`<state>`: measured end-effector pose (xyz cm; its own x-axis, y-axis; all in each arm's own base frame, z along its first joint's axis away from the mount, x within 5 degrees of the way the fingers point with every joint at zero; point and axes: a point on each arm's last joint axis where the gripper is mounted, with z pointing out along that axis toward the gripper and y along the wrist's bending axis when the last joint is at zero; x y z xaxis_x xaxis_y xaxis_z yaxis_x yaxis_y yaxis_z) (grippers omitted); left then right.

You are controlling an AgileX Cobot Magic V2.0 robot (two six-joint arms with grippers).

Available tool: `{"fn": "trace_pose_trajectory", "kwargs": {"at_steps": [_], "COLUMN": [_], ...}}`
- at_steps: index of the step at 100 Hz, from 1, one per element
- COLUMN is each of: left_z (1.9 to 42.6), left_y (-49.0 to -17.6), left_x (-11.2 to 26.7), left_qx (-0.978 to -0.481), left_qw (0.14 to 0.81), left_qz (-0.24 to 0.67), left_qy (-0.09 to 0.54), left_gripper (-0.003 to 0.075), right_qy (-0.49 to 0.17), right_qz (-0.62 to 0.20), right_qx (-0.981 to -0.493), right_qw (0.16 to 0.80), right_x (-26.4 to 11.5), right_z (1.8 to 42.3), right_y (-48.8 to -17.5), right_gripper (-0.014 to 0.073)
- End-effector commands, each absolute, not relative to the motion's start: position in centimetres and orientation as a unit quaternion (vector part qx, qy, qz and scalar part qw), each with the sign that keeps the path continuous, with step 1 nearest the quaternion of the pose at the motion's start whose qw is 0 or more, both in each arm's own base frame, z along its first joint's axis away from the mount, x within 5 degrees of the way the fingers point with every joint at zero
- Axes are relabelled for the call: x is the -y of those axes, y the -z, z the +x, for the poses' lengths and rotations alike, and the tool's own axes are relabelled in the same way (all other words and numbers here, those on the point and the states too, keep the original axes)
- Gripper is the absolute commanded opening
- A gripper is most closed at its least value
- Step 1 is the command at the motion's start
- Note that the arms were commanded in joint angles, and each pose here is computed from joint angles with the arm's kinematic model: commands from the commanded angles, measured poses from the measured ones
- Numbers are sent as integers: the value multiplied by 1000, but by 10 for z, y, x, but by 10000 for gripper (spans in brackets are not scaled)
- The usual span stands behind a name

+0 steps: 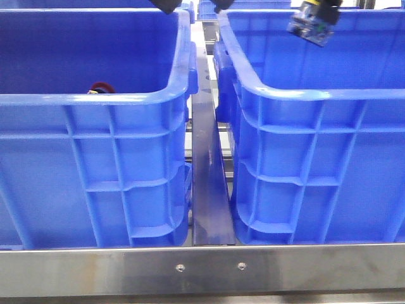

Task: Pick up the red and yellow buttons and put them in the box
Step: 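Lower the yellow button into the empty crate and open the right gripper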

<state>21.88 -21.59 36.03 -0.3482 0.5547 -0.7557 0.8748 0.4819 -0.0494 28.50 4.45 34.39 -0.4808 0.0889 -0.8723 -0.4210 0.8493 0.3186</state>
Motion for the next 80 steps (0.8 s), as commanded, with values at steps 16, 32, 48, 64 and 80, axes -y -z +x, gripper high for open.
{"fn": "trace_pose_trajectory", "kwargs": {"at_steps": [16, 32, 48, 64, 80], "left_z": [214, 214, 213, 213, 213], "left_y": [-384, -384, -384, -384, -384], "left_x": [214, 214, 214, 214, 214], "left_qx": [-770, -770, -770, -770, -770], "left_qw": [390, 390, 387, 387, 387], "left_qz": [441, 441, 442, 442, 442], "left_qy": [247, 247, 247, 249, 249], "left_gripper": [620, 620, 620, 620, 620], "right_qy": [-115, -96, -96, -95, -99], "right_qz": [-67, -39, -45, -44, -41], "right_qx": [-795, -804, -817, -827, -839], "right_qw": [592, 585, 567, 552, 534], "right_x": [-23, -17, -18, -18, -18], "right_z": [297, 315, 340, 363, 379], "right_y": [-353, -338, -322, -307, -290], "right_gripper": [224, 224, 224, 224, 224]}}
